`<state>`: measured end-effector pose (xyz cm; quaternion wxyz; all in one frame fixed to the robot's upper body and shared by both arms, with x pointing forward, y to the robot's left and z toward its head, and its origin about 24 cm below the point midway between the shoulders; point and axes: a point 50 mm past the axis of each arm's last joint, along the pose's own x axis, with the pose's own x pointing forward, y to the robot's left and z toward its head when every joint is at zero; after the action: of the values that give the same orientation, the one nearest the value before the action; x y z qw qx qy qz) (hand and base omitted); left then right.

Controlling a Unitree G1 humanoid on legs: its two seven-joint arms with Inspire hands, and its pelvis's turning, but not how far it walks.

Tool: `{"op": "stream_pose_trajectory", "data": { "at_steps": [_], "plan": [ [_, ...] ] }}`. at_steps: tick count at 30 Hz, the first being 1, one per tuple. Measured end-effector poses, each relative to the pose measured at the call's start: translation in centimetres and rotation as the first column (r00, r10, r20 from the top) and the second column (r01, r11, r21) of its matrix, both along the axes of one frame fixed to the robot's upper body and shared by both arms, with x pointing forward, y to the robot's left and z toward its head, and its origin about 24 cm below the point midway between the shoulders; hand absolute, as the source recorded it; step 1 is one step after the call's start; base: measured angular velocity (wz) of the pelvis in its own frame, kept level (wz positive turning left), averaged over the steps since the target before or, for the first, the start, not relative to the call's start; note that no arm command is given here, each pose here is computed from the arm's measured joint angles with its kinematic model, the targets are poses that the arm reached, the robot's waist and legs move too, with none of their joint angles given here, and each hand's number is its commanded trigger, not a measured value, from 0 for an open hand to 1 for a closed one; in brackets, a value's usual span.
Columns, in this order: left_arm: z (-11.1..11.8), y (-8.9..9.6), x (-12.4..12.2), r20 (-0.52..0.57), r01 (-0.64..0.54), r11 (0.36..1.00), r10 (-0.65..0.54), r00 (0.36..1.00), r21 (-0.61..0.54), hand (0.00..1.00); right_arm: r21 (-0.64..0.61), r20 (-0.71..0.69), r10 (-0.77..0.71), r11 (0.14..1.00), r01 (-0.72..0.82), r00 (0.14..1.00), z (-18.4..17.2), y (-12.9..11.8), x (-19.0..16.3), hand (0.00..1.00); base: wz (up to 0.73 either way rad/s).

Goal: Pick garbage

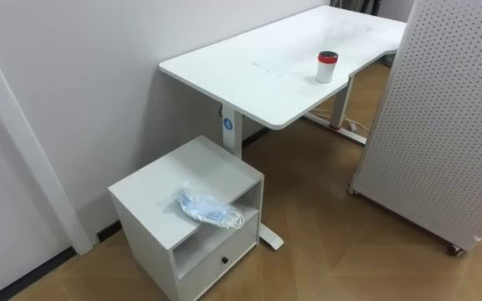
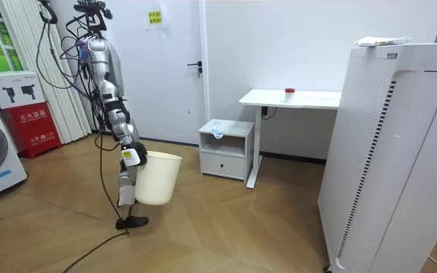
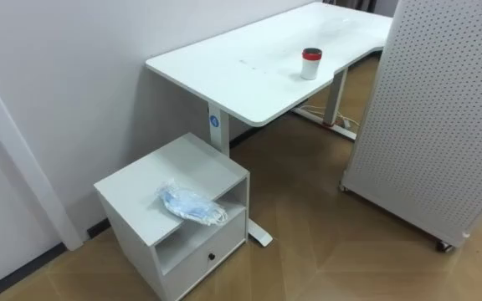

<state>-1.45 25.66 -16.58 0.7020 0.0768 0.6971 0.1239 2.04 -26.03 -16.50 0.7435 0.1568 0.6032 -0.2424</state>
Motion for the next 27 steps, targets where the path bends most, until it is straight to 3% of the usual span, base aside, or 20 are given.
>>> {"op": "stream_pose_trajectory", "data": {
  "at_steps": [17, 27],
  "plan": [
    [-0.1, -0.1, 1.5, 0.030, 0.029, 0.999, -0.028, 0.999, -0.014, 0.00, 0.012, 0.005, 0.023, 1.000, -0.023, 1.000, 0.0, 0.3, 0.8, 1.00, 0.00],
    [0.1, 0.4, 0.4, -0.016, 0.027, 1.000, -0.027, 1.000, -0.012, 0.00, 0.019, 0.000, 0.056, 0.998, -0.056, 0.998, 0.0, 0.1, 0.5, 1.00, -0.06]
  ]
}}
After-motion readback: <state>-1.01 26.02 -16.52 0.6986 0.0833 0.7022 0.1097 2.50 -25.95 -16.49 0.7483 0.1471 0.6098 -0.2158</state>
